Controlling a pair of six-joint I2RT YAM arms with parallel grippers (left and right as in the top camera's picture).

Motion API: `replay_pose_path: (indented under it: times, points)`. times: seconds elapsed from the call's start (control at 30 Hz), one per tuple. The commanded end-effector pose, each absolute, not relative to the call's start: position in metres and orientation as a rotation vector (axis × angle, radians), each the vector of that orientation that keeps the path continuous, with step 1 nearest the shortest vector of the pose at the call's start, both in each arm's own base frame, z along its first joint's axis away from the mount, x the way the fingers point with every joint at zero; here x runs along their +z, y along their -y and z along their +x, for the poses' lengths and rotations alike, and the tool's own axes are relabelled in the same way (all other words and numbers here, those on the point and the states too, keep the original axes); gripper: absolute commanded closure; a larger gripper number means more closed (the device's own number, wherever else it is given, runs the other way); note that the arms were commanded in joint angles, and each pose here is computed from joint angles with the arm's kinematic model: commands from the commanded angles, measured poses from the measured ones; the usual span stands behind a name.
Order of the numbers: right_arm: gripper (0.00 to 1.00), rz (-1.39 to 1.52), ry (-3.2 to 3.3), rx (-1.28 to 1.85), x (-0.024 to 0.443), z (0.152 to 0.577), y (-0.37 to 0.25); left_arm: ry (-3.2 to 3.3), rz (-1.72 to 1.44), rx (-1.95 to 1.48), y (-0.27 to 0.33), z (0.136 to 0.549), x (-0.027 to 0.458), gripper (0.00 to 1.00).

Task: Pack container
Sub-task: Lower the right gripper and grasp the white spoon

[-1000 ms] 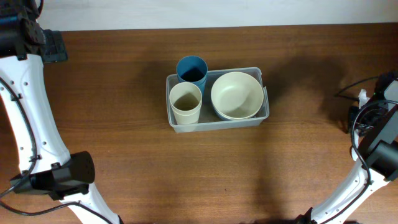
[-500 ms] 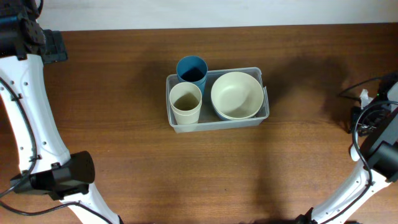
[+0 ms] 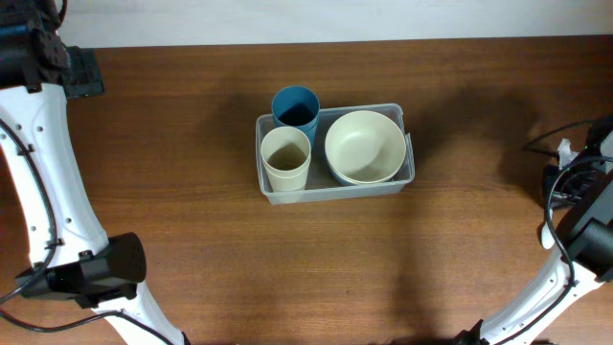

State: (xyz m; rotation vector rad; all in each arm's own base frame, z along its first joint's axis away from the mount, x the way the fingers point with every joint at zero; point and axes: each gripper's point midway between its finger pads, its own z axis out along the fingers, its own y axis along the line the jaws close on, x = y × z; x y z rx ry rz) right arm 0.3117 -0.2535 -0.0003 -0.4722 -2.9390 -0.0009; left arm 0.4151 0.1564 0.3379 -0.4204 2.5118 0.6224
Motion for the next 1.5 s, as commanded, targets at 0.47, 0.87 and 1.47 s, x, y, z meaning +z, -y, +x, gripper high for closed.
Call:
replay_pose_path:
  times: [0.47, 0.87, 1.47]
  points:
    - [0.84, -0.222, 3.132, 0.02, 0.151, 0.396, 0.175, -2.499, -0.438, 0.637, -0.161, 0.414, 0.341, 0.0]
    - [0.6, -0.534, 2.87, -0.015, 0.041, 0.335, 0.208, -2.499, -0.438, 0.637, -0.161, 0.414, 0.341, 0.0]
    - [0.55, -0.532, 2.84, 0.009, -0.015, 0.315, 0.204, -2.499, -0.438, 0.637, -0.161, 0.414, 0.341, 0.0]
